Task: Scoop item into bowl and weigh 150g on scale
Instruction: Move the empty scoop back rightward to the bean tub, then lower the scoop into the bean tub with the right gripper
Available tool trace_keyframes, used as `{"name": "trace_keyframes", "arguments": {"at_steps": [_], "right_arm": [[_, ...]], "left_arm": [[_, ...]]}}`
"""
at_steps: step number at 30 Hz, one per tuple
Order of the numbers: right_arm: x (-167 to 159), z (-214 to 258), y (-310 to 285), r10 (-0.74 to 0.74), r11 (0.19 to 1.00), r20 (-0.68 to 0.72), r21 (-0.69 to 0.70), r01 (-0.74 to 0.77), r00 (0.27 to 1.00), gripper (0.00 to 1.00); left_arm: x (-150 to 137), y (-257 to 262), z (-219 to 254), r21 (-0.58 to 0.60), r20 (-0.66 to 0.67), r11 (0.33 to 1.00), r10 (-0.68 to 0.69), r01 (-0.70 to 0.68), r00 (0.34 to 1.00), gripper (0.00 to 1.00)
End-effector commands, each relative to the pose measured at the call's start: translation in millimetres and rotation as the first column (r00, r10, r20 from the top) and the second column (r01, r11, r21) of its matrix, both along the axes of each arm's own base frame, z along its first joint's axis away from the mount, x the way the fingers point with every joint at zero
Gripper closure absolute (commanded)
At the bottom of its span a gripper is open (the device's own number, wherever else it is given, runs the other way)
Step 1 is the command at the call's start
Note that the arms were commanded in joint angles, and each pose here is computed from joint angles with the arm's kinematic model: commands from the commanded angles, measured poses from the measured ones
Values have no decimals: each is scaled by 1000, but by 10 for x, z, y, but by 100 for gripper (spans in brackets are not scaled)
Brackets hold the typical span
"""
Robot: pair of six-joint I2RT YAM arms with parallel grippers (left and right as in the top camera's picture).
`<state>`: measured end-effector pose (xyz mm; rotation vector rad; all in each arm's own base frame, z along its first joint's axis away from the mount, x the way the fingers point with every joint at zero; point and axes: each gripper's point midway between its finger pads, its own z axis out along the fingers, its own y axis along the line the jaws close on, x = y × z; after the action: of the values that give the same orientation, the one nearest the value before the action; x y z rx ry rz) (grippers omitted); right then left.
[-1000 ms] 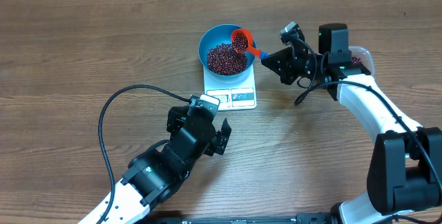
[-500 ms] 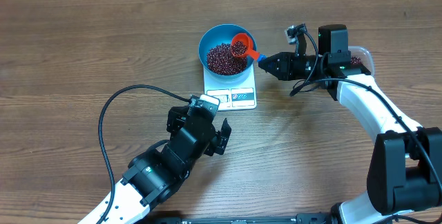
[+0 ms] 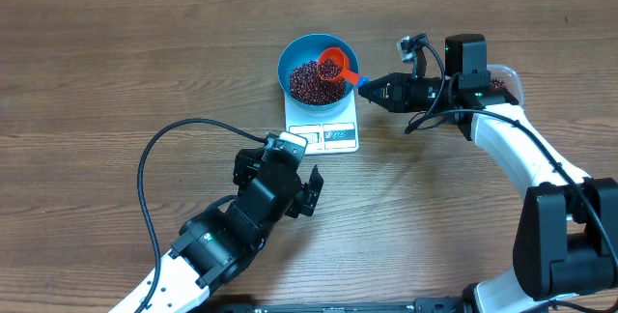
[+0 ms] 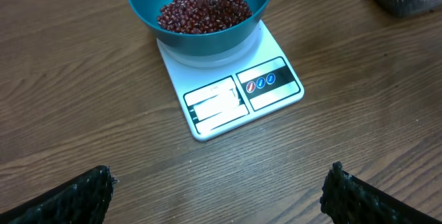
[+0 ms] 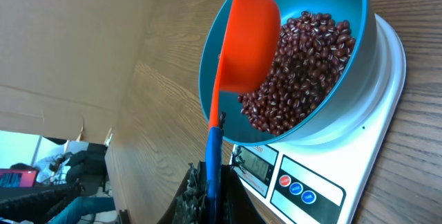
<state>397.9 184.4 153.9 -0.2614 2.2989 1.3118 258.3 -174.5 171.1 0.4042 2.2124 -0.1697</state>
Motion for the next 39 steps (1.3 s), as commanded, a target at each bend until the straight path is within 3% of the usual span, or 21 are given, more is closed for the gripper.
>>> {"name": "trace_keyframes", "arguments": {"at_steps": [1,15,26,39], "right_arm": [[3,2,-11,5,1000,-4,16,-5,1000,96],[31,237,-152,-31,999,46,27,30,998,96],[-48,659,-735,-138,986,44,101,133,989,96],[-136,780,-1623,-354,931,10,96,351,935,96]], "left_arm": [[-21,-9,-12,-10,-5,1000,1,-1,1000,0],[-21,-9,-12,-10,-5,1000,1,-1,1000,0],[-21,-9,-12,-10,-5,1000,1,-1,1000,0],[-21,-9,-12,-10,-5,1000,1,-1,1000,0]]}}
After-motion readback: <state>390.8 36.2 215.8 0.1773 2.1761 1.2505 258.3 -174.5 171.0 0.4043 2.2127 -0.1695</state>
